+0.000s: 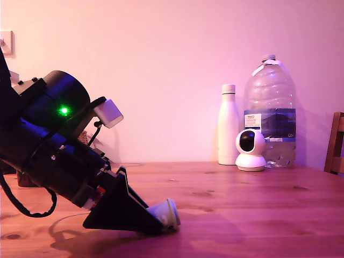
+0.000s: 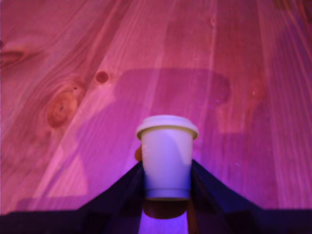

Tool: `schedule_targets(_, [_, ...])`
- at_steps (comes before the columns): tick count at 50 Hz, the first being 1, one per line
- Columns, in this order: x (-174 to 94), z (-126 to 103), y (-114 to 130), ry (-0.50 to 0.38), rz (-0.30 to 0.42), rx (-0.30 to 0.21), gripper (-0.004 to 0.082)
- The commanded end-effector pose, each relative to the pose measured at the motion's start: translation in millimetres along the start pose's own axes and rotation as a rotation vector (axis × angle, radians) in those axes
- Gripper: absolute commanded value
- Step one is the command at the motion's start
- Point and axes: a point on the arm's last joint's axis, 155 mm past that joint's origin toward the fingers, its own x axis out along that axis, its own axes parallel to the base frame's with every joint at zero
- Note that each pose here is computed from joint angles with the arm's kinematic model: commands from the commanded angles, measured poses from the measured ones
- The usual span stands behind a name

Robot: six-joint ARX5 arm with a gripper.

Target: Pick up the coffee capsules from the table one by one and drop them inside the nearest coffee cup

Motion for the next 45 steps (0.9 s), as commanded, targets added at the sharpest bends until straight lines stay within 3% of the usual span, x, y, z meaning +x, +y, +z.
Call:
schedule_targets(1, [-0.5,2.1,-1.7,-0.006,-0.006,-0.002,0.0094])
schedule_targets(14, [-17.3,28.2,2.2,-0.046,0.035,0.035,0.0093])
schedule_targets(15, [-19.2,30.1,2.6,-0.047,0.039,-0.031,0.0093])
schedule_targets(26, [-46.1,48.0,9.4,-0.045,0.121,-0.028,0.0092])
schedule_targets(38, [-89.1,64.5,25.0,-0.049,0.259,-0.036,0.0092])
schedule_targets(39, [-93.1,65.2,26.3,-0.056,0.270,-0.091,0.0092])
schedule_targets(45, [-115.5,65.0,34.9,-0.048,0.348,-0.129,0.0092])
